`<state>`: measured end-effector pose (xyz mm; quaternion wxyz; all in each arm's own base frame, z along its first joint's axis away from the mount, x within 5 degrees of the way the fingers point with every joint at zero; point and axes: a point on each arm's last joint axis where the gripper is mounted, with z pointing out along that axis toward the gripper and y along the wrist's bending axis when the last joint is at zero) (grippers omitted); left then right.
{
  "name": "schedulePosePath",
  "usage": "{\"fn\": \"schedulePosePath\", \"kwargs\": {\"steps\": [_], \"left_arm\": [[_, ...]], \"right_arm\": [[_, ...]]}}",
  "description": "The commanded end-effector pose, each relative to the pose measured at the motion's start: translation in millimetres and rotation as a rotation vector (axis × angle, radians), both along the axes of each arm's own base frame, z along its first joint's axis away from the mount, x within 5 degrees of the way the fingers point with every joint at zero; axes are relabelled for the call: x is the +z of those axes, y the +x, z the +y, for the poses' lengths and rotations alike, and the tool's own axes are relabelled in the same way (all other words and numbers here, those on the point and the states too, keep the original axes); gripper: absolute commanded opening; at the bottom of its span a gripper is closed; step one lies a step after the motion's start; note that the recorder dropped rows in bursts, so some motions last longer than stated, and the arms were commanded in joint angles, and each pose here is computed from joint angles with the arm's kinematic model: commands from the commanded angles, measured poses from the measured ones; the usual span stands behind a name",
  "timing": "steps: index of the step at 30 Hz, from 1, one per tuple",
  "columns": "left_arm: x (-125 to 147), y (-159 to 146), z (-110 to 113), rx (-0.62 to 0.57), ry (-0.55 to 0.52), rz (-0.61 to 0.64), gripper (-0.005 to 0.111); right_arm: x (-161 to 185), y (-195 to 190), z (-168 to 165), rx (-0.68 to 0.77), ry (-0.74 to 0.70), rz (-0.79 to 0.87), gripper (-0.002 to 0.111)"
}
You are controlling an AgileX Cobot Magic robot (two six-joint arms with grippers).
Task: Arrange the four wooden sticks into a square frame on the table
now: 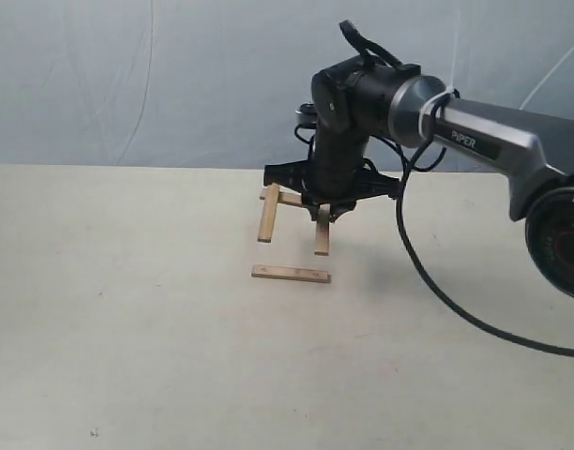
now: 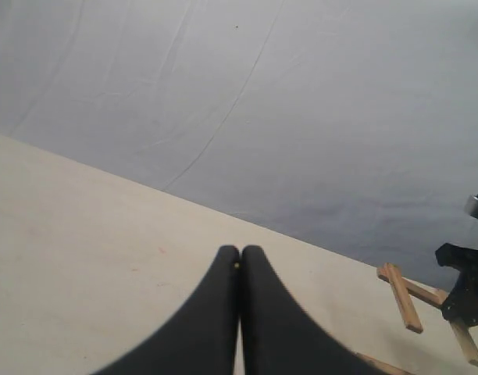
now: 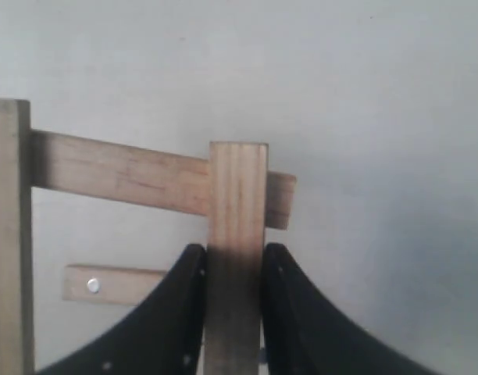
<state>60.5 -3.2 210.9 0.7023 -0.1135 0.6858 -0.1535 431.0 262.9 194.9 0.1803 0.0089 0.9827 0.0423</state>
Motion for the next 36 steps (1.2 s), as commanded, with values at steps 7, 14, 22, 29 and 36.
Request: {"fn": "schedulePosePath", "kwargs": {"steps": [7, 14, 22, 29, 36], "left_arm": [[0, 0, -1, -0.01, -0.003, -0.008, 0.0], [0, 0, -1, -0.01, -0.003, -0.008, 0.0], [0, 0, -1, -0.01, -0.003, -0.008, 0.0], [-1, 0, -1, -0.011, 0.006, -0.003, 0.0], [-1, 0, -1, -0.011, 0.01, -0.001, 0.0]], "right_arm": [[-48, 22, -6, -0.006, 0.009, -0.014, -0.001], [-62, 22, -4, -0.009, 0.013, 0.014, -0.001], [8, -11, -2, 0.163, -0.069, 0.076, -0.001], [-27, -45, 26, 0.217, -0.068, 0.164, -0.001], [-56, -69, 42, 0.155, -0.031, 0.187, -0.001]]}}
